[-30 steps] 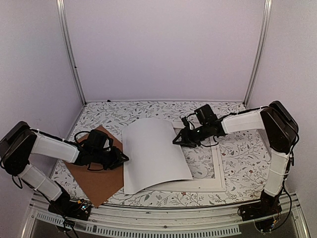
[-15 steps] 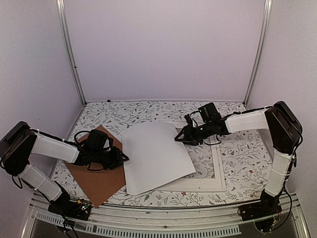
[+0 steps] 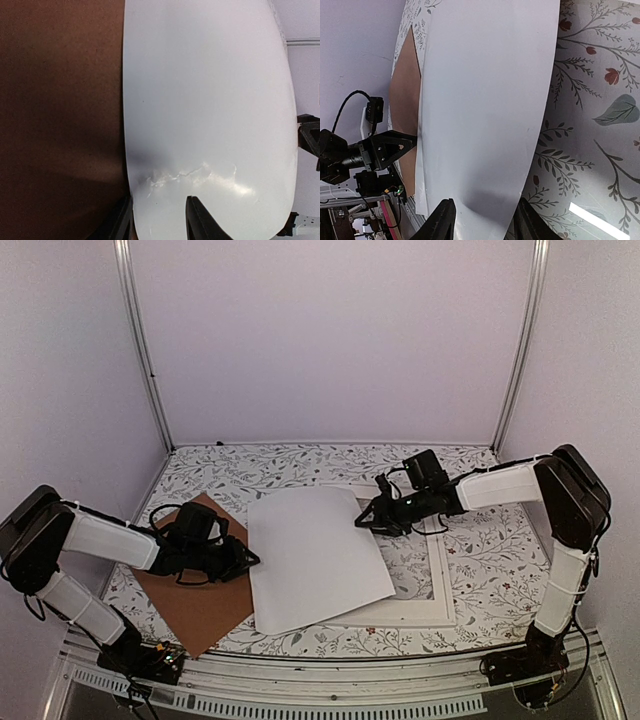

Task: Put the photo into the frame
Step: Pass from the left arm to the right

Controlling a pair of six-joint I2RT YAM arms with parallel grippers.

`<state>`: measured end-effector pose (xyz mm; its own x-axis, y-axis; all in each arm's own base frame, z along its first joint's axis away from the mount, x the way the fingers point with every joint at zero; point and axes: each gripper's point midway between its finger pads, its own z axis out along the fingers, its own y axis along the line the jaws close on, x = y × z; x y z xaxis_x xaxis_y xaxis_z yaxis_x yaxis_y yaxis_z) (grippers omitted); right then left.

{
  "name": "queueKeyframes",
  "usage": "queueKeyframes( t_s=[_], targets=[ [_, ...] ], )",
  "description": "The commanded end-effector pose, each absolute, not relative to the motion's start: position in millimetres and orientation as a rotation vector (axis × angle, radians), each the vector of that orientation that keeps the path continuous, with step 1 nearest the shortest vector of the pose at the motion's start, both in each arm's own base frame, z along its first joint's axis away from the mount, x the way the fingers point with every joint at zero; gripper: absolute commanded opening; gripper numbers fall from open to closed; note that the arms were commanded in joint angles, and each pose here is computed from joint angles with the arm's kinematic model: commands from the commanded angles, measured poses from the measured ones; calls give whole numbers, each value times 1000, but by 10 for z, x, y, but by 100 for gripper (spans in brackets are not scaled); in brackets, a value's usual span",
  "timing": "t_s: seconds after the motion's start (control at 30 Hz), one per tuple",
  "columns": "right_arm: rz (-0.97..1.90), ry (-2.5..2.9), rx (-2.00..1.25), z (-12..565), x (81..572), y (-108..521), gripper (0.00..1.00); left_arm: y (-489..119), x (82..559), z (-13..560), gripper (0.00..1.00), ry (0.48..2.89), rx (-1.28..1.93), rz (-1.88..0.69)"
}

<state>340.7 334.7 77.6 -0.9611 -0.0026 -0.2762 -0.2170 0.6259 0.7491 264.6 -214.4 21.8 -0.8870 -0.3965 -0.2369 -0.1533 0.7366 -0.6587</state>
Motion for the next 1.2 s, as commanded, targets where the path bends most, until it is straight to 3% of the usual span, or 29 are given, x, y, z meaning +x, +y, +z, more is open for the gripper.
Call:
queueKeyframes(
  t_s=[0.0,0.57,1.17],
  targets=[
    [1337,2526,-172,1014,3444,3372,43,-1980,2571,64,39,2616,-446,-821],
    [1560,2488,-64,1120,3490,3525,48,-1931,2600,54,38,2611,-432,-761],
    [1503,2569,-179,906,3357,3535,31,-2057,2770,248,38,2567,-342,-788]
  ],
)
